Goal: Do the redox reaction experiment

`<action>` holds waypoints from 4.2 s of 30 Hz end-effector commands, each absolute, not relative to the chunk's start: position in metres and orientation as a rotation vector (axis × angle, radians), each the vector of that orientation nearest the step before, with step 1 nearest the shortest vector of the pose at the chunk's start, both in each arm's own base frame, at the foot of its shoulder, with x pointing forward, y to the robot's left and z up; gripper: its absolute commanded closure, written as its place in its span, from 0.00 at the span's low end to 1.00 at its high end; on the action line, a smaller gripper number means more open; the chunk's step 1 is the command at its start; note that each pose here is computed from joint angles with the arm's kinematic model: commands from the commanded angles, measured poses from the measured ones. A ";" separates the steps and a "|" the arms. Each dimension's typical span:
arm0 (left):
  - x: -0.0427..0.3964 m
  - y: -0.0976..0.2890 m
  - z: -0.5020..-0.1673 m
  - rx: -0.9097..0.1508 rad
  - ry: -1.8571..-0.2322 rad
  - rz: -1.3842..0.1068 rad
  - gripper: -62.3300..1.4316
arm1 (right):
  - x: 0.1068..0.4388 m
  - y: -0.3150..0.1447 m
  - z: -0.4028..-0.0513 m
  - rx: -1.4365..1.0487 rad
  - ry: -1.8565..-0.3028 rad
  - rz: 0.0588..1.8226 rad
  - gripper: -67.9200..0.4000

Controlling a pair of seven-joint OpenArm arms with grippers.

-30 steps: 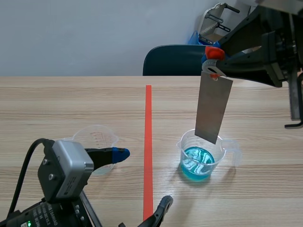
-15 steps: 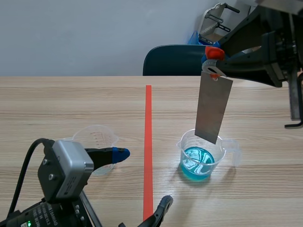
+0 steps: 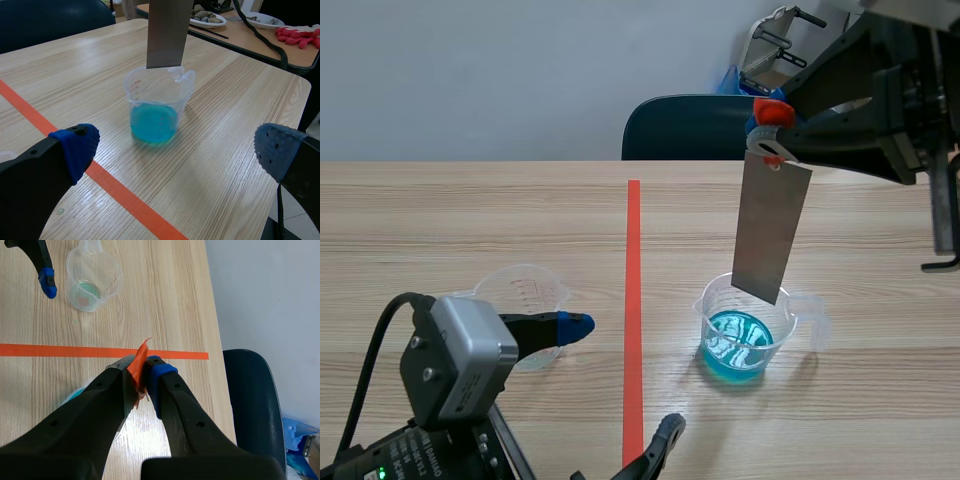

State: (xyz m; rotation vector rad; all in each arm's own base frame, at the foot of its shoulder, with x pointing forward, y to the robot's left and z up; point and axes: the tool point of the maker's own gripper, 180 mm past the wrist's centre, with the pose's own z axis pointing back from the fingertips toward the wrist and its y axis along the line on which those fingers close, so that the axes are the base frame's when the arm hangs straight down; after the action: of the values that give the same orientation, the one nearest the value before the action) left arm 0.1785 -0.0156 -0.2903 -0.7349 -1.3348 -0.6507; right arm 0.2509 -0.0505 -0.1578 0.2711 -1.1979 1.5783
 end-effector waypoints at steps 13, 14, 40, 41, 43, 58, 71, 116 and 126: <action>0.177 -0.018 -0.286 -0.753 -1.345 -0.632 0.00 | 0.251 -0.048 -0.150 0.265 -1.225 1.589 0.98; 0.177 -0.018 -0.286 -0.753 -1.345 -0.632 0.00 | 0.251 -0.048 -0.150 0.265 -1.225 1.589 0.98; 0.177 -0.018 -0.286 -0.753 -1.345 -0.633 0.00 | 0.257 -0.049 -0.176 0.263 -1.213 1.559 0.98; 0.177 -0.018 -0.286 -0.753 -1.345 -0.633 0.00 | 0.259 -0.050 -0.180 0.259 -1.206 1.553 0.98; 0.177 -0.018 -0.286 -0.753 -1.345 -0.633 0.00 | 0.261 -0.052 -0.185 0.262 -1.200 1.548 0.98; 0.177 -0.018 -0.286 -0.753 -1.345 -0.633 0.00 | 0.286 -0.063 -0.230 0.318 -1.221 1.421 0.98; 0.177 -0.018 -0.286 -0.753 -1.345 -0.633 0.00 | 0.288 -0.074 -0.266 0.362 -1.221 1.405 0.98; 0.177 -0.018 -0.286 -0.753 -1.345 -0.633 0.00 | 0.287 -0.076 -0.272 0.356 -1.212 1.413 0.98; 0.177 -0.018 -0.286 -0.753 -1.345 -0.633 0.00 | 0.287 -0.076 -0.272 0.356 -1.211 1.414 0.98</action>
State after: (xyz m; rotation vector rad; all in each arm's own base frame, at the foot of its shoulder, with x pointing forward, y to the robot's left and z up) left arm 0.1784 -0.0156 -0.2905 -0.7344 -1.3338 -0.6510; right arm 0.2892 -0.0741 -0.2687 0.3566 -1.2398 1.3922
